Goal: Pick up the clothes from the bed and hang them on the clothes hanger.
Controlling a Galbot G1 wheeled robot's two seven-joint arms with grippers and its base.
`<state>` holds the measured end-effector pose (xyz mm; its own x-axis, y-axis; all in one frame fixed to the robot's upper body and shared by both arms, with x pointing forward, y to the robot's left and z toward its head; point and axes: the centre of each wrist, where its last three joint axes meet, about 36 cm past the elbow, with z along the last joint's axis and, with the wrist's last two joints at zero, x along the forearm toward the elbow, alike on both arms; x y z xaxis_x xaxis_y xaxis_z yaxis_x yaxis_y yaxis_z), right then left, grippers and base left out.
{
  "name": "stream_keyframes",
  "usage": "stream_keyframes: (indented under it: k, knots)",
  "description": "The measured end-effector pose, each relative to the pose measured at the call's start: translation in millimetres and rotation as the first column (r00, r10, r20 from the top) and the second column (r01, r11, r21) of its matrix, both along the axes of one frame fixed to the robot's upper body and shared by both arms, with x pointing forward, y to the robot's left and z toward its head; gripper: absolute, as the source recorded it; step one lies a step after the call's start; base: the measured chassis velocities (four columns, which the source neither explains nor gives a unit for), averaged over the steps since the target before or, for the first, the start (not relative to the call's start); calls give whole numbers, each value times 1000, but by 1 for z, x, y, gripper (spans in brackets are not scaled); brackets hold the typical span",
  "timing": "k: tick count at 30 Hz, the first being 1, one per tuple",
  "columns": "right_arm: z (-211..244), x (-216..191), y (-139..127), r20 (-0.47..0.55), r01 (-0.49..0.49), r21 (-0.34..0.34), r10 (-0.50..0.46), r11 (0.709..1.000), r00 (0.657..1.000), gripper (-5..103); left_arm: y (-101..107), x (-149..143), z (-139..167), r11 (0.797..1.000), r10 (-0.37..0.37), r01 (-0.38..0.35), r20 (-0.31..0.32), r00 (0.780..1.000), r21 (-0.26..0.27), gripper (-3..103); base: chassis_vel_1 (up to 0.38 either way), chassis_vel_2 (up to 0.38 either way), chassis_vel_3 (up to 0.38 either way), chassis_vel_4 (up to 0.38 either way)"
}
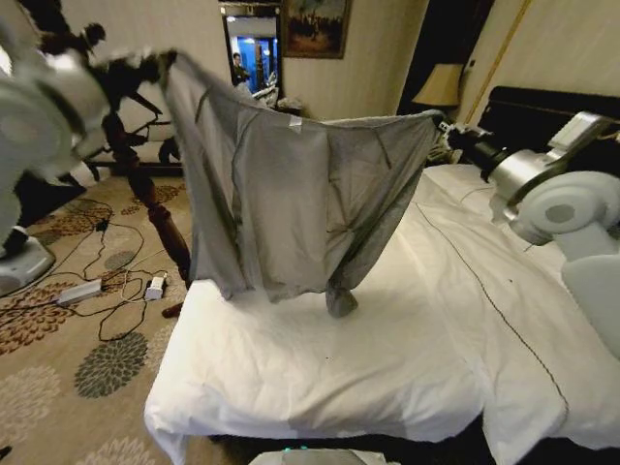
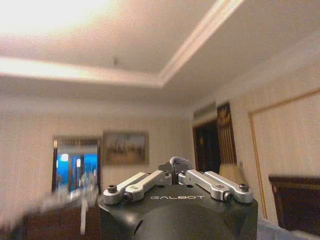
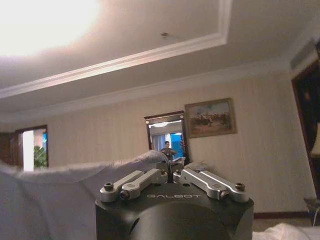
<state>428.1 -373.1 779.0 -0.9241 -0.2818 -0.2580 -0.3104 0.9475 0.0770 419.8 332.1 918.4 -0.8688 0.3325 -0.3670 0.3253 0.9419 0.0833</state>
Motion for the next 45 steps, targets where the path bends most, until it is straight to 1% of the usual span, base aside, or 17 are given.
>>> stream_keyframes:
  k: [1, 3, 7, 9, 12, 13, 18, 20, 24, 25, 29, 31, 35, 36, 39, 40, 45]
  knots:
    - [0, 0, 0, 0, 0, 0, 0, 1000, 1000, 0, 0, 0, 0, 1000, 0, 0, 0, 1000, 0, 0, 0, 0, 0, 0]
    - [6, -21, 11, 9, -35, -28, 36, 999, 999, 0, 8, -38, 1, 999, 17, -19, 62, 998, 28, 0, 0, 0, 0, 0]
    - [12, -51, 30, -1, -85, -19, 85, 996, 996, 0, 6, -79, -18, 995, 34, -43, 99, 995, 90, 0, 0, 0, 0, 0]
    - [16, -74, 39, -25, -114, -15, 114, 993, 993, 0, -7, -86, -42, 992, 23, -27, 37, 999, 127, 0, 0, 0, 0, 0]
    - [21, -102, 50, -77, -134, 14, 134, 991, 988, 0, -22, -100, -56, 991, 17, -10, -47, 999, 137, 0, 0, 0, 0, 0]
    - [21, -102, 50, -77, -134, 14, 134, 991, 988, 0, -22, -100, -56, 991, 17, -10, -47, 999, 137, 0, 0, 0, 0, 0]
    - [34, -132, 51, -155, -110, 125, 129, 986, 979, 0, -41, -110, -78, 990, 42, -14, -191, 981, 144, 0, 0, 0, 0, 0]
    - [38, -139, 51, -177, -111, 148, 137, 983, 975, 0, -44, -111, -82, 990, 41, -10, -218, 975, 141, 0, 0, 0, 0, 0]
    - [23, -152, 61, -285, -80, 189, 132, 979, 950, 0, -56, -103, -114, 991, 53, -8, -331, 942, 134, 0, 0, 0, 0, 0]
    - [23, -152, 61, -285, -80, 189, 132, 979, 950, 0, -56, -103, -114, 991, 53, -8, -331, 942, 134, 0, 0, 0, 0, 0]
    - [-37, -129, 63, -380, 13, 185, 59, 983, 923, 0, -62, -82, -170, 994, 47, -1, -424, 905, 108, 0, 0, 0, 0, 0]
    - [-47, -126, 63, -386, 22, 179, 50, 984, 921, 0, -62, -76, -180, 995, 37, 5, -434, 900, 96, 0, 0, 0, 0, 0]
    - [-93, -119, 65, -413, 43, 170, 32, 985, 910, 0, -59, -43, -237, 1000, -24, 27, -484, 875, -1, 0, 0, 0, 0, 0]
    - [-93, -119, 65, -413, 43, 170, 32, 985, 910, 0, -59, -43, -237, 1000, -24, 27, -484, 875, -1, 0, 0, 0, 0, 0]
    - [-132, -97, 56, -441, 99, 170, -14, 980, 897, 0, -64, -25, -283, 998, -51, 23, -518, 854, -60, 0, 0, 0, 0, 0]
    - [-132, -97, 56, -441, 99, 170, -14, 980, 897, 0, -64, -25, -283, 998, -51, 23, -518, 854, -60, 0, 0, 0, 0, 0]
    - [-185, -69, 59, -469, 129, 186, -27, 974, 883, 0, -76, -1, -336, 997, -51, 5, -568, 822, -82, 0, 0, 0, 0, 0]
